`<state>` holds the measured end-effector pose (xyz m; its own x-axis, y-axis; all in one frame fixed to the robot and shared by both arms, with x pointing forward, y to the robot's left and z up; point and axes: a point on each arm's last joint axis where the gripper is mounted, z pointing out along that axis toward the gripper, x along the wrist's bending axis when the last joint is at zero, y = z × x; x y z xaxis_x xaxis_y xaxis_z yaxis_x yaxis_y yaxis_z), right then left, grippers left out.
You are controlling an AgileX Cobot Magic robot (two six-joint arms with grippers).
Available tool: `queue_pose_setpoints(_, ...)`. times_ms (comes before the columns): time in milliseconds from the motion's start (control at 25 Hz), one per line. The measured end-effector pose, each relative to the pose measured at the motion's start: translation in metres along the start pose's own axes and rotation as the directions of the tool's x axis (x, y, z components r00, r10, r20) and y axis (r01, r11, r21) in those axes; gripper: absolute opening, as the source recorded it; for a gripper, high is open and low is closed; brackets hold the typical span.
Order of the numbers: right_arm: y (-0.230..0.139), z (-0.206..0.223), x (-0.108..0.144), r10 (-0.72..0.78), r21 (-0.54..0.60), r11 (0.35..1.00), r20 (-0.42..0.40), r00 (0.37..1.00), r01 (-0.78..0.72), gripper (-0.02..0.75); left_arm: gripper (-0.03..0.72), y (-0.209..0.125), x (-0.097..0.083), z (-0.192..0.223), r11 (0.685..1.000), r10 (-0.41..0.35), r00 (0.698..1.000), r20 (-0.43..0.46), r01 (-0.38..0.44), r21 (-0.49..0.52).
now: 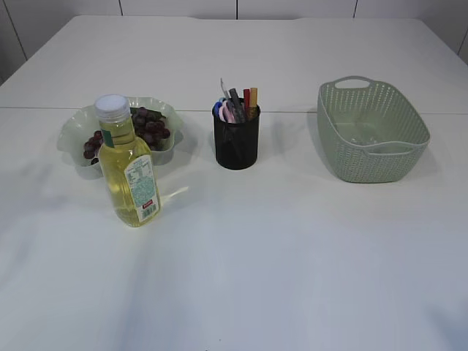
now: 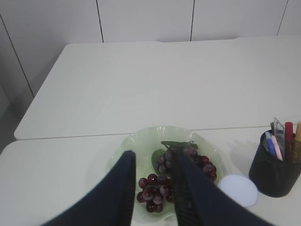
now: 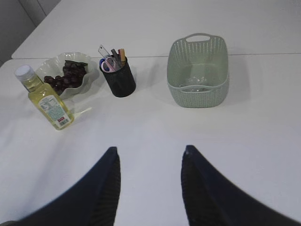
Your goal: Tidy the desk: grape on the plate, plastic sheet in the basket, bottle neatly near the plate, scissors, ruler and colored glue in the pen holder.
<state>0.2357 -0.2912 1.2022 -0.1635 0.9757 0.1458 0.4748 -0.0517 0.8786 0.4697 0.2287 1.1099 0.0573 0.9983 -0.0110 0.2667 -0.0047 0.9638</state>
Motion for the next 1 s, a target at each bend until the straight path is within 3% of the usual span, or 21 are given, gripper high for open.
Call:
queue_pose_setpoints(240, -0.036, -0.006, 0.002, -0.006, -0.011, 1.000, -0.065, 0.998, 0.005, 0.349, 0.205, -0.009, 0.004, -0.006, 0.999, 0.033, 0.999, -0.002, -0.033, 0.005)
queue_pose_setpoints(480, -0.076, 0.002, -0.007, -0.105, -0.004, 0.995, -0.029, 0.994, 0.105, 0.349, 0.205, -0.019, 0.008, -0.014, 0.999, 0.038, 0.999, -0.005, -0.038, 0.014)
queue_pose_setpoints(1000, -0.134, 0.067, -0.026, -0.163, 0.272, 0.951, 0.033, 0.986, 0.149, 0.349, 0.205, -0.016, 0.011, -0.021, 0.998, 0.057, 0.998, -0.013, -0.057, -0.023)
